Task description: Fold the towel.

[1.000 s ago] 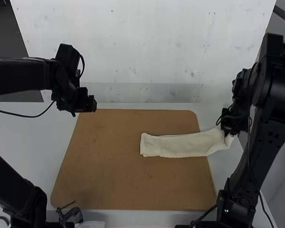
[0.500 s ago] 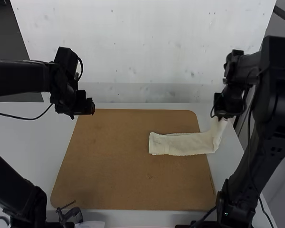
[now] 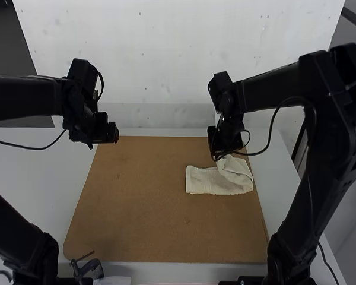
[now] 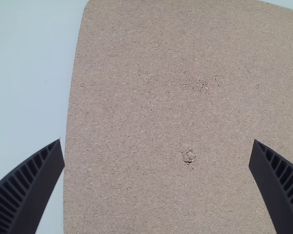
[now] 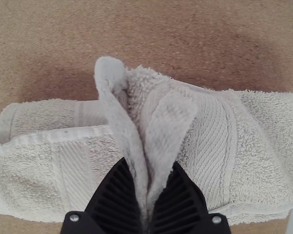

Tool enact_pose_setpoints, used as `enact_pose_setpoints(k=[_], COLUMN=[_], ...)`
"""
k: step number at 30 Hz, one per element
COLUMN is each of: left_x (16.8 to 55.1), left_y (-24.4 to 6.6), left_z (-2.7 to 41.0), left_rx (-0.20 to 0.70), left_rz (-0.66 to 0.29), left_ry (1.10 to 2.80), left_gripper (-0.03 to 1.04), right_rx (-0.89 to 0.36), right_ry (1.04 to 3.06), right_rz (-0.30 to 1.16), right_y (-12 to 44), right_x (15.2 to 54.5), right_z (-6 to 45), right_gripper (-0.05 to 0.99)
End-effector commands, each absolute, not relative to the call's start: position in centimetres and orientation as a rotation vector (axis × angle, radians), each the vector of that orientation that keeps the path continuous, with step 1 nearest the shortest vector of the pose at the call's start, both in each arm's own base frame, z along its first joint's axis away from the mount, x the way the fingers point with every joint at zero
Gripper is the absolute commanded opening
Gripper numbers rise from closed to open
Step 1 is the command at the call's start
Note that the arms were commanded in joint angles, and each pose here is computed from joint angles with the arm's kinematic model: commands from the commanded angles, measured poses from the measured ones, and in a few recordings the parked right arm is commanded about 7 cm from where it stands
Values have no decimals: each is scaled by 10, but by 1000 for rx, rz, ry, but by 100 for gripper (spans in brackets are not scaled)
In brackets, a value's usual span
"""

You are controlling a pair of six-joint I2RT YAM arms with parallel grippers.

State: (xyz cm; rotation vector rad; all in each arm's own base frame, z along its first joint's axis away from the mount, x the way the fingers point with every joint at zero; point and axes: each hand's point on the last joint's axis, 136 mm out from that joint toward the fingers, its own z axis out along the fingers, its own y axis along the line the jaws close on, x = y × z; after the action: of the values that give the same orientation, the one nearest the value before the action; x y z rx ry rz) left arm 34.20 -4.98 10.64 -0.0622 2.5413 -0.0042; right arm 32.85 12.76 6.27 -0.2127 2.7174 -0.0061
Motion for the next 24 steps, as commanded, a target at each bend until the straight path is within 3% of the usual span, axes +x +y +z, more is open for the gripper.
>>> enact_pose_setpoints(k=[1,24], left_x=[343,344], left_y=[-47,-47], left_z=[118,111], left_rx=[-58,-58], left_rz=[-15,-12], left_ry=[2499,2504], left_gripper=[97,97], right_rx=[-177,-343], right_ry=[2686,2733], right_rz=[-11,-55], right_y=[148,202], right_x=[335,307], right_z=[70,35], right_gripper=[2,2])
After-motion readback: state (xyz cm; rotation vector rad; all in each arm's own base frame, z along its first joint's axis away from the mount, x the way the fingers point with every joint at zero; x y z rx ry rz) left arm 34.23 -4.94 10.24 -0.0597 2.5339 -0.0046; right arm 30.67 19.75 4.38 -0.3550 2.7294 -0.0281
